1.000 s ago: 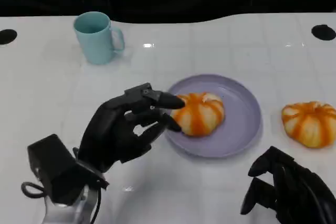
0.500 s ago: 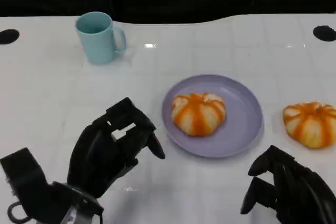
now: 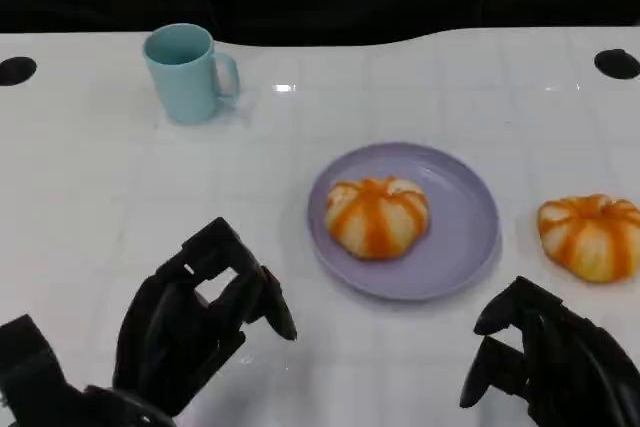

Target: Grasp the bread from the table and place it into the plate.

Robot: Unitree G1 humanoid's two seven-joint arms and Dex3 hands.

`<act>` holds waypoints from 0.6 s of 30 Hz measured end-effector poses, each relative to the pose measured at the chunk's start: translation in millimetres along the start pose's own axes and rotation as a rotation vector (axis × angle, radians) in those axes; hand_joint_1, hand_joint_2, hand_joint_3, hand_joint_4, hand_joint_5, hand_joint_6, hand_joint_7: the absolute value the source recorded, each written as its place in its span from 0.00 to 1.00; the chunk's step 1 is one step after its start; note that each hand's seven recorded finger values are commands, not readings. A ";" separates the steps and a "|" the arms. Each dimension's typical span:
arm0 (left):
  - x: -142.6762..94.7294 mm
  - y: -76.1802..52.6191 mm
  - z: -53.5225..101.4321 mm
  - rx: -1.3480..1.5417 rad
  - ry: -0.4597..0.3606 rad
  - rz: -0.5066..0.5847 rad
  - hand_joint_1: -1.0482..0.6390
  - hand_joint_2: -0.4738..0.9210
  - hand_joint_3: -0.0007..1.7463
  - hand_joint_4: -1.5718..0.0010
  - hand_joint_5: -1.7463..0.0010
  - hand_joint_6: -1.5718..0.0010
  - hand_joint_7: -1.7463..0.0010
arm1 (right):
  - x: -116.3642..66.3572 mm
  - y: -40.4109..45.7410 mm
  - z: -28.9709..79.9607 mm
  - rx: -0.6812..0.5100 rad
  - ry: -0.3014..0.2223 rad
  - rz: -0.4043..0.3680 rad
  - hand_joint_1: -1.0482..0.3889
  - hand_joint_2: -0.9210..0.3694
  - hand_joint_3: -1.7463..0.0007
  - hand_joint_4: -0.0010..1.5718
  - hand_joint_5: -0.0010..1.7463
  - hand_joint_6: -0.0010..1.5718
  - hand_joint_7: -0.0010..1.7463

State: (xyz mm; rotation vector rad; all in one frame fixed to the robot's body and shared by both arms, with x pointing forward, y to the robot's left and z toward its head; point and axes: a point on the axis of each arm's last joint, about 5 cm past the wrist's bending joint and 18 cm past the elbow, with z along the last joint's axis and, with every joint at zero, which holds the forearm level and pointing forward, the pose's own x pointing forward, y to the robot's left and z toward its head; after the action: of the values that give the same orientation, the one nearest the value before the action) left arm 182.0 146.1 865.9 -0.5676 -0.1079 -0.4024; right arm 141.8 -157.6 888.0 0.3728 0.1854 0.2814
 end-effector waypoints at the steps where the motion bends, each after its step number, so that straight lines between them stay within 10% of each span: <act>1: -0.5 -0.2 -0.6 -0.003 0.002 0.002 0.28 1.00 0.19 0.52 0.00 0.65 0.04 | 0.0 -0.1 0.1 -0.001 -0.001 0.002 0.37 0.00 0.70 0.40 1.00 0.27 0.98; 18: -21.7 -1.2 -9.6 0.007 0.062 0.084 0.29 1.00 0.19 0.52 0.00 0.68 0.00 | 1.1 0.8 0.5 0.000 -0.006 -0.004 0.37 0.00 0.72 0.40 1.00 0.27 0.98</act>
State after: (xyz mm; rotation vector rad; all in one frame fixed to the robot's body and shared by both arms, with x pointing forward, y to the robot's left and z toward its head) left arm 161.5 147.4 854.0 -0.5503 -0.0252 -0.3372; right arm 142.8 -156.7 888.6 0.3735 0.1803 0.2763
